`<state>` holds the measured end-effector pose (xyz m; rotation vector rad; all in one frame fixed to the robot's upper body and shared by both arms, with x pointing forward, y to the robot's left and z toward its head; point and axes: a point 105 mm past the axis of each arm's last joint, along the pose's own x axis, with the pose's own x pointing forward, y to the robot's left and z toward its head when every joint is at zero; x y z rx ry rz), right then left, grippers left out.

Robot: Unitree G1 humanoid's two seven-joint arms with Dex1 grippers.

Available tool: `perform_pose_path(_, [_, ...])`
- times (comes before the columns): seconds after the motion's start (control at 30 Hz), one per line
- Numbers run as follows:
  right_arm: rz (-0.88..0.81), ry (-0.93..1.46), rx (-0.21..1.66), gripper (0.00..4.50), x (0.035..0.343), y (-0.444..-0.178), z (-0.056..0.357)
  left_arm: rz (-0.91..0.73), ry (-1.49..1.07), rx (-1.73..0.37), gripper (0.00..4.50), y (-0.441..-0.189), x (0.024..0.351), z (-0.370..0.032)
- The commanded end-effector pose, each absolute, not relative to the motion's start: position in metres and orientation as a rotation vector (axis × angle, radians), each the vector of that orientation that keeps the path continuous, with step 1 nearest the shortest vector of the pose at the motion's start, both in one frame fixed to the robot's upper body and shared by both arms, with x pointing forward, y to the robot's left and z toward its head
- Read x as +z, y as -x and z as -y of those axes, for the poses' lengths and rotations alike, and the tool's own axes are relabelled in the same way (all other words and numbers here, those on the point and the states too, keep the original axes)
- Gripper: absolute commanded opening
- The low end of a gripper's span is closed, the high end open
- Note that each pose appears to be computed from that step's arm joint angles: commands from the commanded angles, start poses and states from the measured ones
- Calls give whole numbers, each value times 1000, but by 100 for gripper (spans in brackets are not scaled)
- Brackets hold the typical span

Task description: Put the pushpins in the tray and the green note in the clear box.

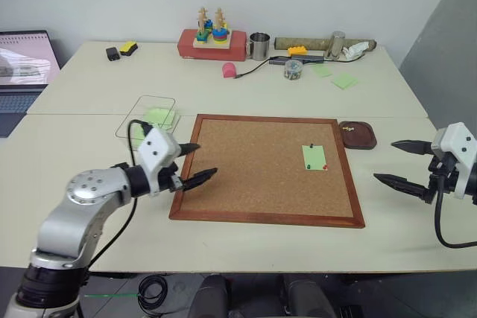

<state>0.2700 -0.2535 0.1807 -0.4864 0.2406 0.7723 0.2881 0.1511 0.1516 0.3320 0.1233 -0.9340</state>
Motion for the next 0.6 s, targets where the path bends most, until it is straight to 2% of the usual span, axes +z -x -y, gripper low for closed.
perform_pose_path(0.03, [-180, 468, 775, 450, 191, -274, 239, -84, -320, -1007, 278, -289, 150, -125])
perform_pose_path(0.13, [-157, 447, 790, 450, 190, -280, 227, -72, -283, -1027, 222, -296, 140, -107])
perform_pose_path(0.27, [-156, 424, 769, 450, 181, -303, 211, -84, -255, -1042, 142, -310, 114, -87])
perform_pose_path(0.3, [-152, 410, 767, 450, 180, -308, 208, -84, -258, -1039, 137, -313, 110, -84])
perform_pose_path(0.33, [-146, 402, 766, 450, 178, -314, 204, -86, -273, -1038, 107, -315, 104, -81])
perform_pose_path(0.53, [-147, 384, 782, 450, 167, -344, 185, -101, -244, -991, 1, -331, 85, -73])
perform_pose_path(0.6, [-150, 375, 788, 450, 164, -353, 180, -122, -251, -984, 1, -332, 78, -72])
